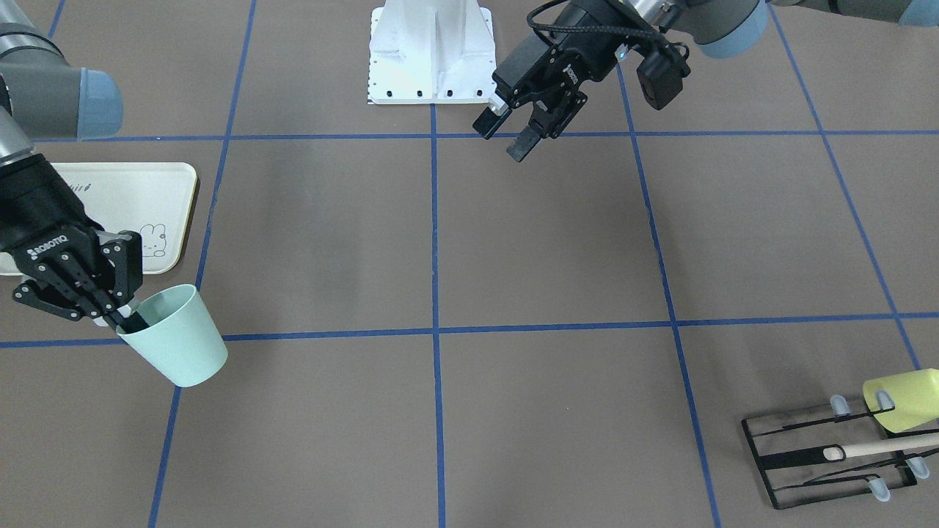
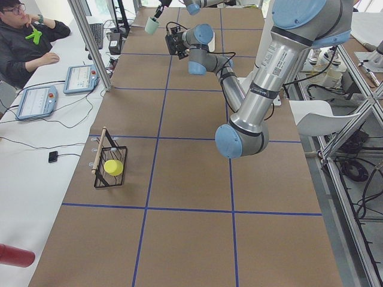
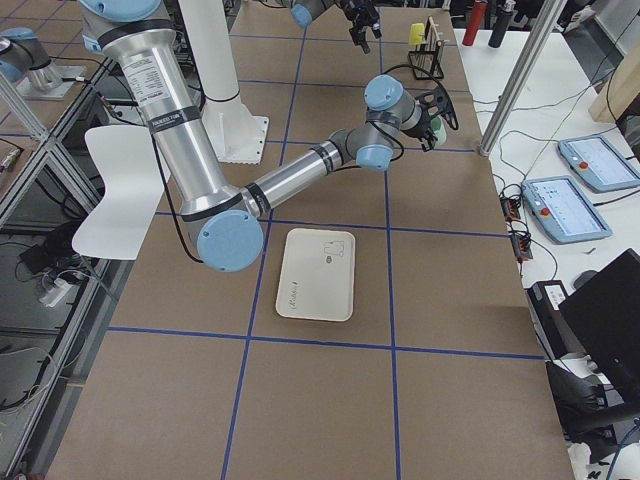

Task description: Left arm grabs green cup and hands to right arm on tray

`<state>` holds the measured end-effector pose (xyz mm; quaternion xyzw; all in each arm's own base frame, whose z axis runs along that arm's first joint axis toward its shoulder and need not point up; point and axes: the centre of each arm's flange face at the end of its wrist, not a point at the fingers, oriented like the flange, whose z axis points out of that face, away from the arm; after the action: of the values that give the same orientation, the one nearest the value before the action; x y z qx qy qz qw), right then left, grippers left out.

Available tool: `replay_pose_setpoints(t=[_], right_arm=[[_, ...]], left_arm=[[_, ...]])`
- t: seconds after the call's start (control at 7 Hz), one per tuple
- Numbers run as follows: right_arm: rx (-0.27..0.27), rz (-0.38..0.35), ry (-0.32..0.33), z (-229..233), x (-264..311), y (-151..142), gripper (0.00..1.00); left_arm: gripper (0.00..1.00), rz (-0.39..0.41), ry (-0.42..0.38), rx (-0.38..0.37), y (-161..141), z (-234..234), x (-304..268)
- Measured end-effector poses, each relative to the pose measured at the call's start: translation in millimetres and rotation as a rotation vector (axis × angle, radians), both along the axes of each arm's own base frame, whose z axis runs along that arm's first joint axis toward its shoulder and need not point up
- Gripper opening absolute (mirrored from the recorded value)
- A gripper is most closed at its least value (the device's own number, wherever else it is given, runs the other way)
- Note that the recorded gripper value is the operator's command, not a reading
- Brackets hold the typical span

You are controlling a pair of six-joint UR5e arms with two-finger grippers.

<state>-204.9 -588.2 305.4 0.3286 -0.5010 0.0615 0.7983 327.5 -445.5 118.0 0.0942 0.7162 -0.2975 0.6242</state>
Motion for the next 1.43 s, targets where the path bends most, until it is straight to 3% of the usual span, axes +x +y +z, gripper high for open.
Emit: replay_pose_setpoints(t=[0.43, 0.71, 1.14, 1.43], right_arm=[[0.007, -0.067, 0.278, 75, 36, 1, 0.00], [-0.033, -0.174, 0.444, 120, 61, 19, 0.00], [-0.213, -0.380, 0.510, 127, 76, 63, 0.00], [-0.247, -0.458, 0.490, 152, 73, 106, 0.00]], left_arm=[[1.00, -0.069, -0.386, 0.122, -29, 9, -47], [1.00, -0.078, -0.548, 0.144, -45, 27, -71], [1.00, -0.007, -0.751, 0.144, -67, 64, -109], [1.00, 0.086, -0.867, 0.134, -74, 103, -134]])
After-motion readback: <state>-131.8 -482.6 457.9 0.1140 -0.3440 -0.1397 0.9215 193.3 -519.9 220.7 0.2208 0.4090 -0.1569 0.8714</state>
